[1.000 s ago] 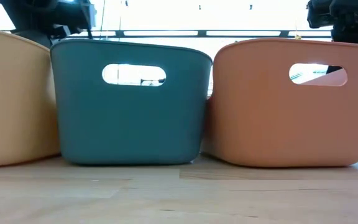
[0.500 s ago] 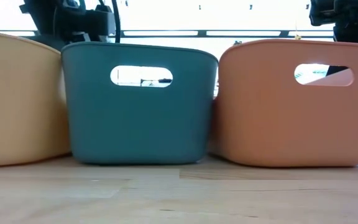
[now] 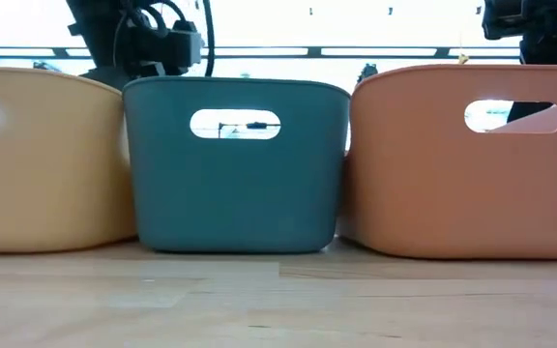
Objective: Sort candy
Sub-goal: Adjust the colored bins
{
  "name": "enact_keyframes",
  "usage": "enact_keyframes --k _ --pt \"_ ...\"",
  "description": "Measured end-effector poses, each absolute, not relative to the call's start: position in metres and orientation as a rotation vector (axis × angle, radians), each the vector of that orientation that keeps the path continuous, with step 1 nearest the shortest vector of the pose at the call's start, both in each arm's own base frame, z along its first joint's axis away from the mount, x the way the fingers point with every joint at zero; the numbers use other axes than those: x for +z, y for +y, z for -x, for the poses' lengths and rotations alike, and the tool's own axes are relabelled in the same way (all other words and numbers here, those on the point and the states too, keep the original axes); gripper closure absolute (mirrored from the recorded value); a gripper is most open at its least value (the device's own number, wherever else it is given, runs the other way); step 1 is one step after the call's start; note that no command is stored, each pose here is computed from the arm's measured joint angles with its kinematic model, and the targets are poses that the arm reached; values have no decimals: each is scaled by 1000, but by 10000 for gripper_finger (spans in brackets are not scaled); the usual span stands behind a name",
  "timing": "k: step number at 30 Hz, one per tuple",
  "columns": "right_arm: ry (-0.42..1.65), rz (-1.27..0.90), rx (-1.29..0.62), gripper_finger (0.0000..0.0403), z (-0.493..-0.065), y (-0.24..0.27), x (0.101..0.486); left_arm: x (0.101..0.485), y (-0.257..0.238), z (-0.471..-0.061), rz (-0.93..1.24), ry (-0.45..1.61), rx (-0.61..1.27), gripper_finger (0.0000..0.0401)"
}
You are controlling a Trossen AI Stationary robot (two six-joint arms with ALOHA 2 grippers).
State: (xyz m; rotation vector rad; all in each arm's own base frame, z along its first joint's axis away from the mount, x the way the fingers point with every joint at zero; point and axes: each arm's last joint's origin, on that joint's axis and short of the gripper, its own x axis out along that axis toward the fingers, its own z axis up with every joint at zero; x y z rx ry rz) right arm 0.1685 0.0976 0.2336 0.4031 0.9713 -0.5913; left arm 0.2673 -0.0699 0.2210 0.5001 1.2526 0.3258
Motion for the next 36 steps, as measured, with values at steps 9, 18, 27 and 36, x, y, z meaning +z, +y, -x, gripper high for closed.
enact_keyframes --k 9,18,27,36 --pt "887 -340 -556 403 -168 106 247 264 -79 -271 -453 1238 336 401" --pt "714 -127 -170 403 -165 151 287 341 -138 -267 -353 942 189 401" --pt "685 -32 169 403 -163 201 281 360 -209 -236 -312 645 81 401" --pt "799 75 63 403 -193 211 238 362 -229 -216 -317 545 127 401"
